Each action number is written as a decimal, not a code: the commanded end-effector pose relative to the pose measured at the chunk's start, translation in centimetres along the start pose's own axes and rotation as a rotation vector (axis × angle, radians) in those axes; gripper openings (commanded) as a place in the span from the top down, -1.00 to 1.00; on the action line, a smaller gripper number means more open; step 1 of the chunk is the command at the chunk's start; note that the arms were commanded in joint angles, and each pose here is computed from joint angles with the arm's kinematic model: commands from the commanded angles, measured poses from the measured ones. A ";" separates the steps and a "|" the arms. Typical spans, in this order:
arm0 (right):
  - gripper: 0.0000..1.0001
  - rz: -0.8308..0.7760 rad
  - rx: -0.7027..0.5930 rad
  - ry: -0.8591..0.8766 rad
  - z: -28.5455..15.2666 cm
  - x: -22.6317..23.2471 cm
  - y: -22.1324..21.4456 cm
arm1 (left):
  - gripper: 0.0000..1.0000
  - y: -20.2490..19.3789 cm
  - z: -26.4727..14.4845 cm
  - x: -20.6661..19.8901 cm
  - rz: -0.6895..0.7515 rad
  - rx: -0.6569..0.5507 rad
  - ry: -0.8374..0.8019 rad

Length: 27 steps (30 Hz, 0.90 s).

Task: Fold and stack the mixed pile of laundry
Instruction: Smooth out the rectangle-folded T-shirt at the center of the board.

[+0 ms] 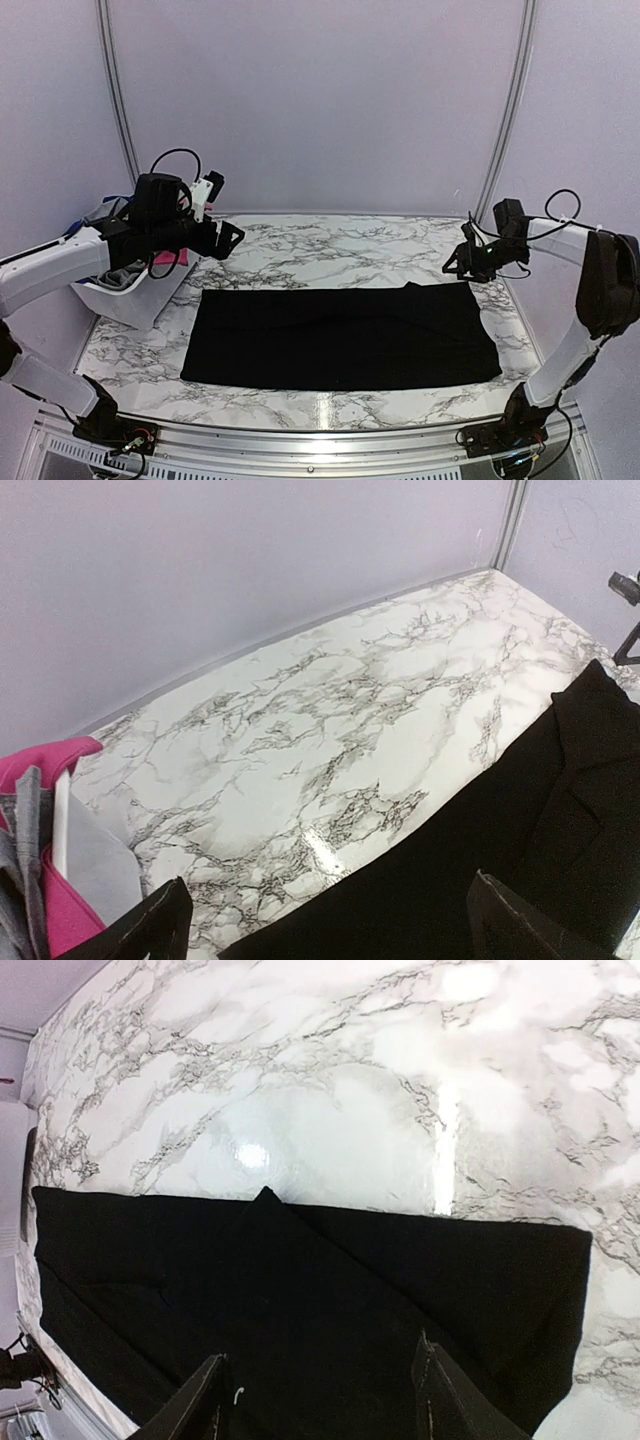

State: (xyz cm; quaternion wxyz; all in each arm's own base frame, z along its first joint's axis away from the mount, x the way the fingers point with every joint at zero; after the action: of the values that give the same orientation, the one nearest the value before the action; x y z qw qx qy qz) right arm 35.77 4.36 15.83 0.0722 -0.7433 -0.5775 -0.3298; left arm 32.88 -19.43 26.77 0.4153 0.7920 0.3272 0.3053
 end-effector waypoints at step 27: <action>-0.16 0.000 0.154 -0.092 8.9 -3.2 2.1 | -0.47 -14.2 10.9 -4.5 -0.078 0.545 -0.241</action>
State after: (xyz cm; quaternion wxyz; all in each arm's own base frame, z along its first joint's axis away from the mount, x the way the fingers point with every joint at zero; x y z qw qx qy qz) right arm 39.12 5.49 8.04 0.1163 -0.7500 -0.6010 -0.2506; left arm 34.08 -22.21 10.24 0.2685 0.8937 0.3432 0.1073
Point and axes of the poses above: each gripper's point midway between its finger pads, its own z axis out along the fingers, its own x axis along the line the jaws close on, y = z × x, the point moved 5 cm from there along -z, back along the fingers, and after that the axes turned 13 degrees about z, right-handed, at the moved point
